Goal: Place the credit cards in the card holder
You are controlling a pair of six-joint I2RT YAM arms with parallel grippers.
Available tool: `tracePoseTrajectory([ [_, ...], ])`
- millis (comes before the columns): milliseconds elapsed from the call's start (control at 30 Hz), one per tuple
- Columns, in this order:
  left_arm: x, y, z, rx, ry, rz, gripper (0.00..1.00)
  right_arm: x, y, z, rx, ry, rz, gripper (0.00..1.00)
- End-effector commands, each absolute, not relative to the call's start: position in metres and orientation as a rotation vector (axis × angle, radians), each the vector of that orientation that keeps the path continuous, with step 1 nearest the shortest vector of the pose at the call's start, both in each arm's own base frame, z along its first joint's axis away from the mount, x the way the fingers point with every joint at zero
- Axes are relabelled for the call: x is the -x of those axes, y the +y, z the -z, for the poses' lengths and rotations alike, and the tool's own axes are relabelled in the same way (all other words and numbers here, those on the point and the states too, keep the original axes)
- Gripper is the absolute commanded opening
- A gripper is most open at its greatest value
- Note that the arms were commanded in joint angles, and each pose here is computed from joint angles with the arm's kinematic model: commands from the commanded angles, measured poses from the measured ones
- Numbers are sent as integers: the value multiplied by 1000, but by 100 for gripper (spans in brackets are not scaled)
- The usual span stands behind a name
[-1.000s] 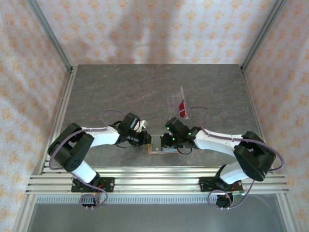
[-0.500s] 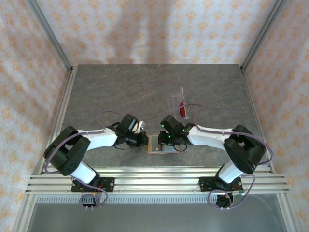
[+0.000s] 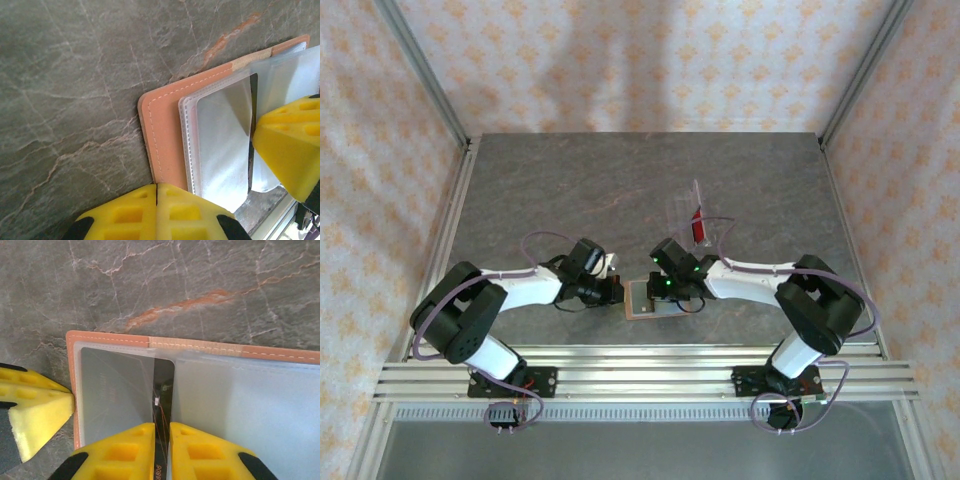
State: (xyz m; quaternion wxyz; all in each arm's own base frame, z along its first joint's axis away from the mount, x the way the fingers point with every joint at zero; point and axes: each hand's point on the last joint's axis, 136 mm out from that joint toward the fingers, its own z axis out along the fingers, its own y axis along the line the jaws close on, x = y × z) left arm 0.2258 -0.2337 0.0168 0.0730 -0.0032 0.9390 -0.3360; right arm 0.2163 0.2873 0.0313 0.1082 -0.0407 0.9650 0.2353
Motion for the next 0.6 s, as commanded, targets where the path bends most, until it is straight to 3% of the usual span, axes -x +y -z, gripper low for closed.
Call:
tracePoseTrajectory([
  [0, -229, -231, -14, -3, 2823, 980, 1, -220, 301, -38, 162, 2825, -745, 15],
  [167, -231, -234, -14, -13, 2827, 989, 1, -218, 307, -34, 175, 2832, -780, 15],
  [567, -236, -230, -25, -17, 2801, 979, 1, -222, 295, -56, 197, 2758, -733, 33],
])
